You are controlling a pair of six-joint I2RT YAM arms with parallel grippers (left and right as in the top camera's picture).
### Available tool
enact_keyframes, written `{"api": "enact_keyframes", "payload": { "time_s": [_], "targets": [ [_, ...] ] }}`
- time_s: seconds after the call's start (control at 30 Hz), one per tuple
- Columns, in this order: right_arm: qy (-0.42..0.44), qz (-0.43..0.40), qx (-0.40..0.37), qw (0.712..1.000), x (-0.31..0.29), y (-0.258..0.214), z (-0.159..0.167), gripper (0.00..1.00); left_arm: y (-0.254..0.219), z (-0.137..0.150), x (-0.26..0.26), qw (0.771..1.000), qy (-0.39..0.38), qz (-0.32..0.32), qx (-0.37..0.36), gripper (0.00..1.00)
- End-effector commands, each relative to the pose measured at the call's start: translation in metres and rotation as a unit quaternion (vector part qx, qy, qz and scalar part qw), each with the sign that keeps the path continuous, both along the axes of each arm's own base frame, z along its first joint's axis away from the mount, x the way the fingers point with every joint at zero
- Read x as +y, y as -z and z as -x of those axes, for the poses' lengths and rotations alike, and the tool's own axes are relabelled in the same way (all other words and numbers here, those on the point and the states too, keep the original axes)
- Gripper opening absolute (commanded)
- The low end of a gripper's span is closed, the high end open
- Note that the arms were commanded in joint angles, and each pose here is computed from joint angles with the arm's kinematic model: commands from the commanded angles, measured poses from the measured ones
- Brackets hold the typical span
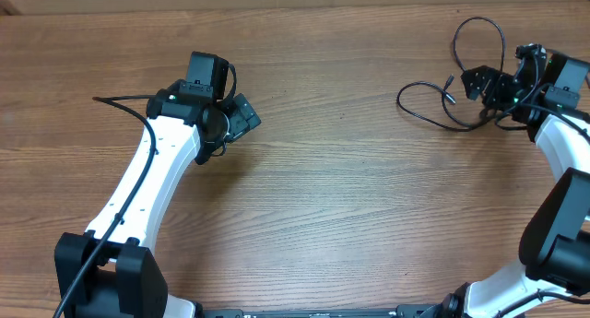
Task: Untangle cables
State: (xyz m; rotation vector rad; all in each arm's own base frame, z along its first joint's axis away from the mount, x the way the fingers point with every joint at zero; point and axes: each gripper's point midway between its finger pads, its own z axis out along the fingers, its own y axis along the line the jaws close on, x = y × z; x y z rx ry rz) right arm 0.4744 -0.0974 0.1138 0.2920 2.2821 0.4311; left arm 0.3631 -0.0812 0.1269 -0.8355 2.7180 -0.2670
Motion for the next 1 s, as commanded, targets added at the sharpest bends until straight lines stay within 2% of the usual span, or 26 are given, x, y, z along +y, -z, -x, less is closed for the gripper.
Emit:
{"api": "enact_keyframes", "payload": {
  "time_s": [0.0,0.23,0.5,0.97],
  "targets": [
    [-0.014,0.002,-0.042,0.999,0.023,-0.044,-0.009,1.00,-0.002,0.000,-0.001,1.000,-0.002,0.003,-0.002,0.99],
    [-0.030,0.058,-0.048,0.997,0.074,-0.064,-0.010,1.00,-0.002,0.000,-0.001,1.000,-0.002,0.003,-0.002,0.99],
    [-0.078,0.084,-0.062,0.991,0.139,-0.079,-0.006,1.00,-0.002,0.000,-0.001,1.000,-0.002,0.003,-0.002,0.99],
    [-0.066,0.085,-0.068,0.992,0.129,-0.124,0.034,1.00,-0.002,0.000,-0.001,1.000,-0.002,0.003,-0.002,1.00]
  ]
}}
